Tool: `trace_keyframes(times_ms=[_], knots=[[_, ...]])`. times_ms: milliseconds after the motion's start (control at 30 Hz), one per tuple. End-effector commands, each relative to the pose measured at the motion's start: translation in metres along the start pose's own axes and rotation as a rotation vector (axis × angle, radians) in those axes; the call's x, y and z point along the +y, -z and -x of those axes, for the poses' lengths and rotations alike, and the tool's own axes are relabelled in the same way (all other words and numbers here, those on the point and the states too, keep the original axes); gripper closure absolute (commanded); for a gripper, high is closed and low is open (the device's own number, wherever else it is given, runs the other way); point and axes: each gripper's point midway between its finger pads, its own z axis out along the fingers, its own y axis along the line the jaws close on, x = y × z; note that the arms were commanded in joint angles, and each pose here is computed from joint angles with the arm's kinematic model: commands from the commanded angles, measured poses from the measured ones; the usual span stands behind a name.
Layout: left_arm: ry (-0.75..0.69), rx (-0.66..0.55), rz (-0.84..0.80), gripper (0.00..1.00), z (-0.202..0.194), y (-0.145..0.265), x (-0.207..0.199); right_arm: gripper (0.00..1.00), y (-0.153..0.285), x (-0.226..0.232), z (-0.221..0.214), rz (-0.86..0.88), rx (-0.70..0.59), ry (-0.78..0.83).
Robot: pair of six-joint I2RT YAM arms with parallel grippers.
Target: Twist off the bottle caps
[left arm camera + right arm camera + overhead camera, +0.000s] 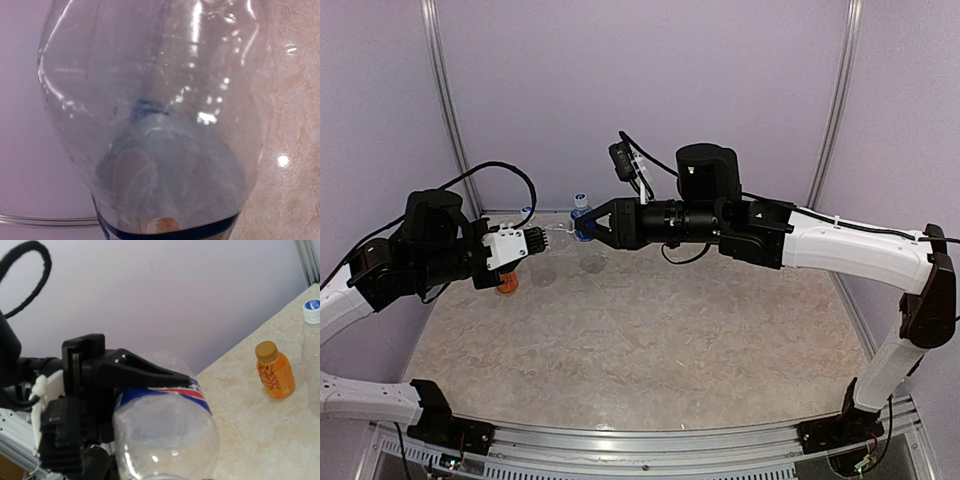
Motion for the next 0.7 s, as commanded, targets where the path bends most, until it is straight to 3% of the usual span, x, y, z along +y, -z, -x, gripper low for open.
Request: trace_keyframes(times_ms=[0,100,167,333,400,433,567,667], knots=[[0.021,-0.01,0.032,0.74,0.004,-0.001,0.007,0.75,0.0,0.005,-0.015,0.031,0.06,-0.019],[0.026,-0.008,0.032,0.74,0.004,-0.001,0.007,0.59,-0.002,0.004,-0.02,0.035,0.081,-0.025],[0.021,-0.009,0.03,0.74,0.003,-0.001,0.006,0.59,-0.001,0.004,-0.02,0.035,0.08,-0.026],[0.002,-0.023,0.019,0.74,0.004,0.0,0.002,0.79,0.004,0.005,-0.012,0.024,0.044,-0.013],[-0.005,-0.026,0.014,0.74,0.004,0.001,0.0,0.96,0.005,0.006,-0.009,0.025,0.028,-0.003],[-0.007,-0.028,0.012,0.74,0.004,0.002,0.0,1.0,0.006,0.006,-0.008,0.023,0.024,0.003],[0.015,-0.066,-0.055,0.74,0.009,0.009,-0.011,1.0,0.005,0.006,-0.013,0.02,0.048,0.077],[0.061,-0.151,-0.264,0.75,0.022,0.033,-0.042,1.0,0.001,0.02,-0.025,-0.009,0.097,0.314]])
